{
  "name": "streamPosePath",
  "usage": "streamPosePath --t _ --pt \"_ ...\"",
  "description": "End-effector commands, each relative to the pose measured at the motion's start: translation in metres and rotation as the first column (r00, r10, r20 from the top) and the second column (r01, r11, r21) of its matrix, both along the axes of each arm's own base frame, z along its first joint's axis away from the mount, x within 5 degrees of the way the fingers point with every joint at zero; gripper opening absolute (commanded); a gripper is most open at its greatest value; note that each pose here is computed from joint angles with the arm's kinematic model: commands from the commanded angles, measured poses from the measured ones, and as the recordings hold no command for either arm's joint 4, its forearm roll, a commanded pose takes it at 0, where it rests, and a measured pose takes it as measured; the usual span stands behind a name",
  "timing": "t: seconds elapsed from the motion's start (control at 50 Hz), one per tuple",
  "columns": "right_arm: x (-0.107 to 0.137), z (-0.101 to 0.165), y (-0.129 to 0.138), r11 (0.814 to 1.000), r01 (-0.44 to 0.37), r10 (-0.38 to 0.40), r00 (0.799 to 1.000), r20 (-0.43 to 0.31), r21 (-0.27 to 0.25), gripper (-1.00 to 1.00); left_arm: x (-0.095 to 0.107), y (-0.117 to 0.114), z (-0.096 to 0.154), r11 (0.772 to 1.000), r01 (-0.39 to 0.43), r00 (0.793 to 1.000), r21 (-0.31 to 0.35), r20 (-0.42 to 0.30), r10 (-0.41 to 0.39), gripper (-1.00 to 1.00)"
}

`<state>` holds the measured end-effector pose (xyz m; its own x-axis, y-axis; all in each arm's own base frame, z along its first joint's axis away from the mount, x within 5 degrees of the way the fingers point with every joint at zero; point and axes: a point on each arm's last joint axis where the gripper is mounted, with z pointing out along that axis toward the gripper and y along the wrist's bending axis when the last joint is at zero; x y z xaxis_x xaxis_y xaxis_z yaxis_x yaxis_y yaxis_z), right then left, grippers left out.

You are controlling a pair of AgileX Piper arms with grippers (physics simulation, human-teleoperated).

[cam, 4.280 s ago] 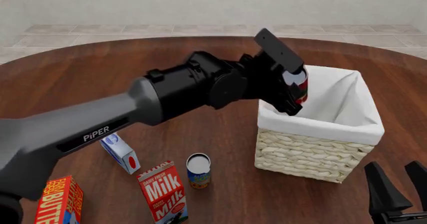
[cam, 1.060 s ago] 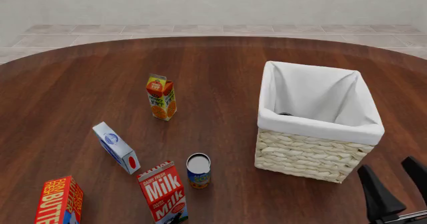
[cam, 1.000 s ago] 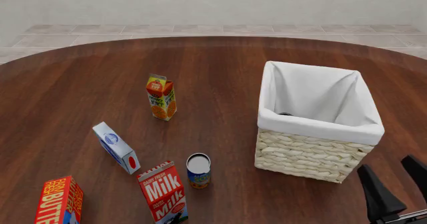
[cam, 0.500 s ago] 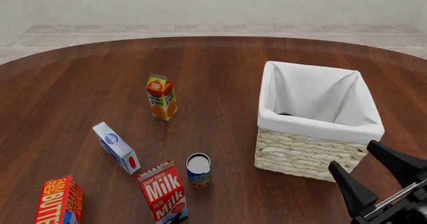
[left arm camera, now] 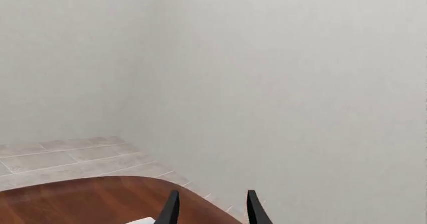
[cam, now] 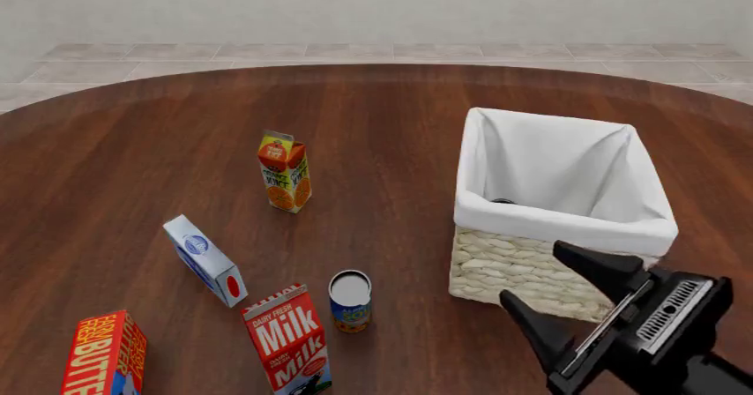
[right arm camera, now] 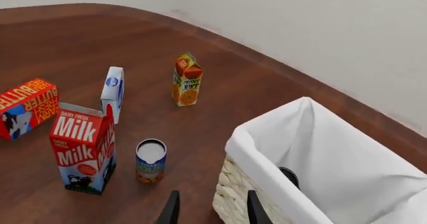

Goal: Pick up the alphabet soup and the tomato sauce, and put them in the basket.

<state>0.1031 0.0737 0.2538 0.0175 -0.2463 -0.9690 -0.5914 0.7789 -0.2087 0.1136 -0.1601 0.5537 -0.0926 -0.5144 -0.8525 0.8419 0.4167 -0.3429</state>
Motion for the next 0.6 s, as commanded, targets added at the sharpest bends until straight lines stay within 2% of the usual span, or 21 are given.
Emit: streamPosePath --t 0.02,0.12,0.28,0.36,0.6 --pt "0.009 -0.006 0.021 0.997 -0.079 0.078 0.996 -0.033 -0.018 1.00 0.000 0.001 -0.002 1.000 0.001 1.000 -0.008 -0.004 -0.001 1.00" --pt "0.016 -0.012 0.033 0.993 -0.111 0.109 0.993 -0.053 -0.039 1.00 0.000 0.001 -0.002 1.000 0.001 1.000 -0.010 -0.005 -0.001 1.00" --pt "0.022 -0.016 0.045 0.989 -0.140 0.136 0.988 -0.076 -0.044 1.00 0.000 0.001 -0.002 1.000 0.002 1.000 -0.016 -0.005 -0.002 1.00" --pt "0.026 -0.021 0.053 0.985 -0.160 0.154 0.984 -0.091 -0.067 1.00 0.000 0.001 -0.002 1.000 0.002 1.000 -0.016 -0.007 -0.002 1.00" --pt "0.033 -0.027 0.065 0.982 -0.174 0.164 0.979 -0.123 -0.075 1.00 0.001 0.001 -0.002 1.000 0.001 1.000 -0.021 -0.011 -0.001 1.00"
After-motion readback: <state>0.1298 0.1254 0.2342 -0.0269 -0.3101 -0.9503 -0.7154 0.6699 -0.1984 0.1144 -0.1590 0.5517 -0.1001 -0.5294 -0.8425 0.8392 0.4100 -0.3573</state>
